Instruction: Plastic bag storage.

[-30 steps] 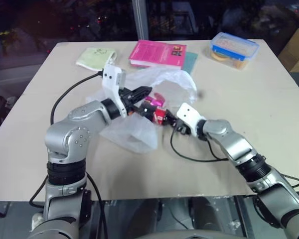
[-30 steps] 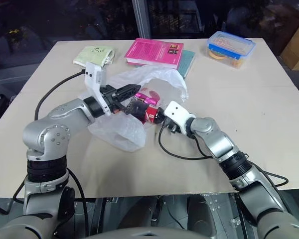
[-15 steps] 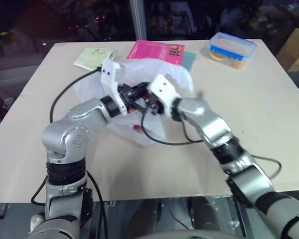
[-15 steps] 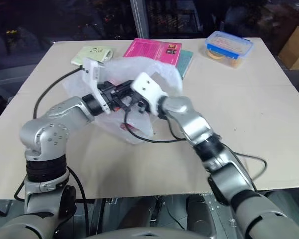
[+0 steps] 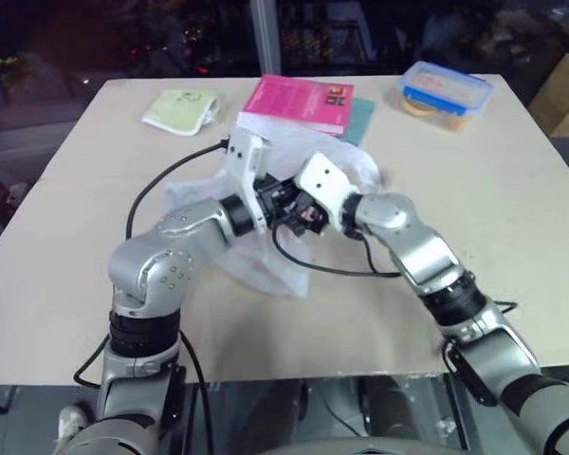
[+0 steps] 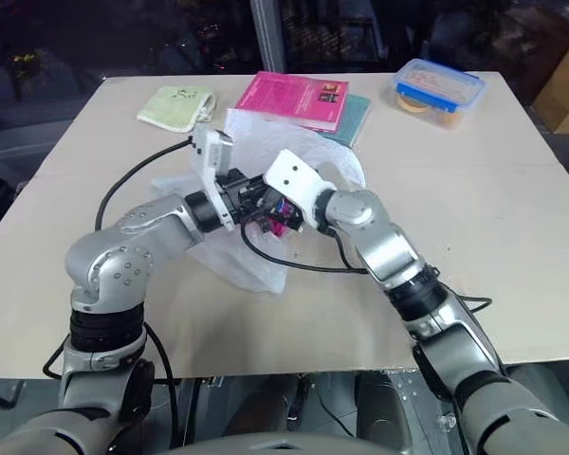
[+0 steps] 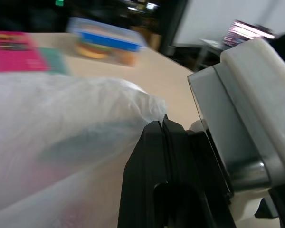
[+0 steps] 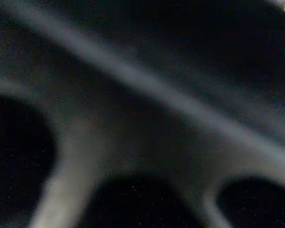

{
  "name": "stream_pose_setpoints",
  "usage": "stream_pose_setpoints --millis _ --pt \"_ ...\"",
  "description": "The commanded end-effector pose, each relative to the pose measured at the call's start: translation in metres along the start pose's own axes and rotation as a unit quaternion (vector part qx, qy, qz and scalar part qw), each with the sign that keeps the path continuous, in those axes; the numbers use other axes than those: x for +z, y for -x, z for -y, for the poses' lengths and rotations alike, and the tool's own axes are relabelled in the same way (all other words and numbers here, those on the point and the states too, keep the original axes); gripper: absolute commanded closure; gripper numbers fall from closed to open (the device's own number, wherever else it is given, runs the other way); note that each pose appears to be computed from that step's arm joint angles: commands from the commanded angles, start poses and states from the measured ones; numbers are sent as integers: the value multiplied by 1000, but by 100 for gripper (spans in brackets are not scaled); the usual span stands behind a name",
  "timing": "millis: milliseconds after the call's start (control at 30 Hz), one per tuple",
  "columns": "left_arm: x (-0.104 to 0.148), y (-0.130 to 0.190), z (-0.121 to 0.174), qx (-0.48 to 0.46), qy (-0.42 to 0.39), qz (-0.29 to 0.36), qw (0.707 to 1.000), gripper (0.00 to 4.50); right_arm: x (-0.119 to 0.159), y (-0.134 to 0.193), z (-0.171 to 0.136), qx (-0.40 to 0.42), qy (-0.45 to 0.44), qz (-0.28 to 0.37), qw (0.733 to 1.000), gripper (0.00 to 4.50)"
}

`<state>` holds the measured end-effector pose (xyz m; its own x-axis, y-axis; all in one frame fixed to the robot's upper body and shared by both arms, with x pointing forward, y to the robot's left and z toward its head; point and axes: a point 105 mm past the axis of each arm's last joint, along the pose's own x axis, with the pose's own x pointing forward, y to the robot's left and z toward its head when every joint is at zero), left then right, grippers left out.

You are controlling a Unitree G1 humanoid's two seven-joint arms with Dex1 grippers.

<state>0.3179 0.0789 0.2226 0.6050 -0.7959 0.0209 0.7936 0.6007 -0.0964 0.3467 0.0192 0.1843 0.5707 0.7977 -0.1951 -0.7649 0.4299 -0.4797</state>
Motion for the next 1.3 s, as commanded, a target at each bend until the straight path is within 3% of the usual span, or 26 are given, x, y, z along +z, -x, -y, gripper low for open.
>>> stream_pose_setpoints --millis 33,167,300,400,533,800,1000,1300 --pt "18 26 -36 77 -19 30 996 450 -5 65 30 -78 -40 -22 996 89" --pt "19 26 -39 79 -21 29 996 450 -16 88 40 -134 -105 -46 984 89" --pt "14 28 -48 101 -26 17 994 450 -30 96 42 -138 -84 -79 984 89" --pt "17 33 -48 102 -31 22 994 450 -45 100 51 -167 -78 -108 977 7" --pt "23 41 -57 125 -38 28 991 450 -50 106 62 -192 -80 -116 971 7" --pt "37 43 -59 126 -20 59 990 450 -56 96 55 -145 33 -142 979 7" --pt "42 30 -47 114 -99 45 987 450 -34 62 56 -141 -15 -83 986 7" --pt "36 22 -70 213 -171 23 962 450 -17 53 55 -150 13 -61 987 7"
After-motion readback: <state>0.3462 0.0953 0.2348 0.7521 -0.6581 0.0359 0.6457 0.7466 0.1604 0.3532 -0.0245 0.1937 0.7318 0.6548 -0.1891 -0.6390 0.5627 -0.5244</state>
